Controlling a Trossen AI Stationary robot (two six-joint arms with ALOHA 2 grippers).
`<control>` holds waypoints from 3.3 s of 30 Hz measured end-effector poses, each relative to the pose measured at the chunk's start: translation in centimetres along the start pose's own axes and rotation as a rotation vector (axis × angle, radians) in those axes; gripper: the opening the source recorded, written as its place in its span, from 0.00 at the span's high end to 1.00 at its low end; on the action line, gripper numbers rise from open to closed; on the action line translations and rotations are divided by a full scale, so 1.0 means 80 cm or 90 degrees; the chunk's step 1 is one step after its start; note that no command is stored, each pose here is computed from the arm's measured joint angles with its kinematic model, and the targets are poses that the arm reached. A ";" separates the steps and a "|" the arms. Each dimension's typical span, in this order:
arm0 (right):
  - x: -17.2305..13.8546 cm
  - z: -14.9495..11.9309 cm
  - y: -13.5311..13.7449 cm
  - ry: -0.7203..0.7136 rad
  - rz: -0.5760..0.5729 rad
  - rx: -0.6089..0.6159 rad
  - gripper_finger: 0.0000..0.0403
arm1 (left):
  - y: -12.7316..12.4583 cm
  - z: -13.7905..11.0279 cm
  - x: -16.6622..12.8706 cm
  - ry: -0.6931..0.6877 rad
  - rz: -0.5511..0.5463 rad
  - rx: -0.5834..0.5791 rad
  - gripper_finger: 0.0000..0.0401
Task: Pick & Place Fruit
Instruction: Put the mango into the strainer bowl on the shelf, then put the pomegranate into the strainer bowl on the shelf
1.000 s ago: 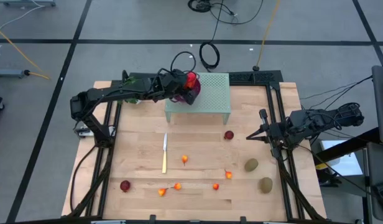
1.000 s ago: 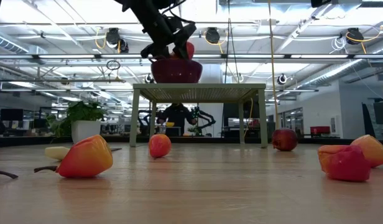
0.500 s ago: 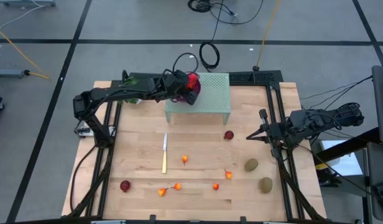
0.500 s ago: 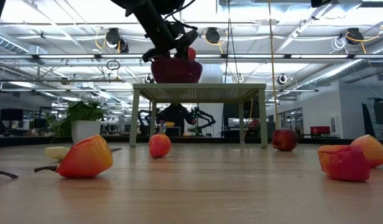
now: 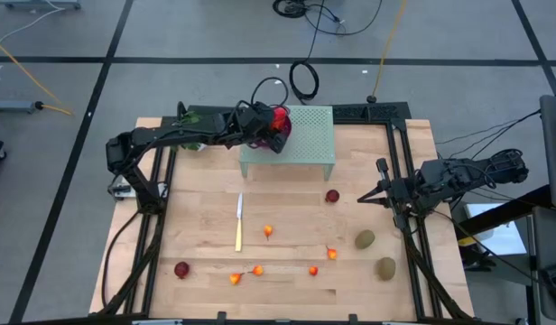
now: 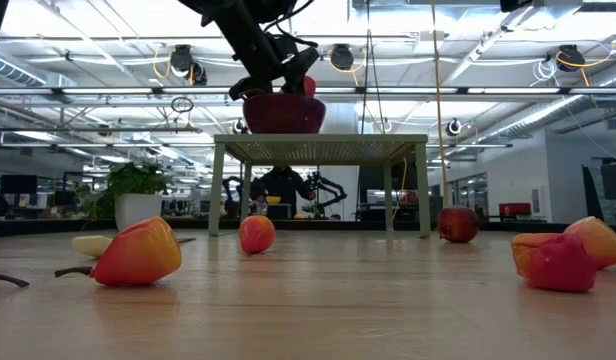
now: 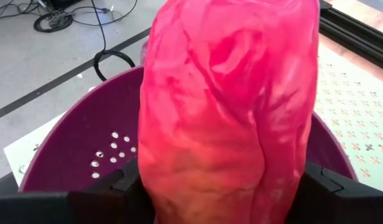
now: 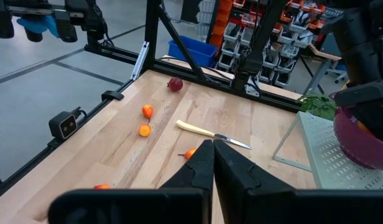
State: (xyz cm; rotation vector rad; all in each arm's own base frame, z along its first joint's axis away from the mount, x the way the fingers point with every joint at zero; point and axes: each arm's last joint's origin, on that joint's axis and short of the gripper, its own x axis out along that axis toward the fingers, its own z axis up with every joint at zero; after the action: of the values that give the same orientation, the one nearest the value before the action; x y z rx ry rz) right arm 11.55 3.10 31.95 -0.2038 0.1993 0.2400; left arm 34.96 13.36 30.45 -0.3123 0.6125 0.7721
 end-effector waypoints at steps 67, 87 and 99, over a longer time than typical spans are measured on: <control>0.000 0.000 0.000 0.000 0.000 0.000 0.99 | 0.011 0.029 -0.062 -0.105 -0.029 -0.015 0.11; 0.000 0.000 0.000 0.000 0.000 0.000 0.99 | -0.065 -0.033 -0.225 -0.012 -0.257 -0.191 0.36; 0.000 0.000 0.000 0.000 0.000 0.000 0.99 | -0.092 -0.104 -0.271 0.219 -0.258 -0.245 0.50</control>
State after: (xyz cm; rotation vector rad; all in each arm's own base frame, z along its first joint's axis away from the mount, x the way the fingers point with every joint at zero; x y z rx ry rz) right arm 11.55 3.10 31.95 -0.2037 0.1988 0.2407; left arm 24.96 -7.65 37.66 -0.9077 0.6916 0.4402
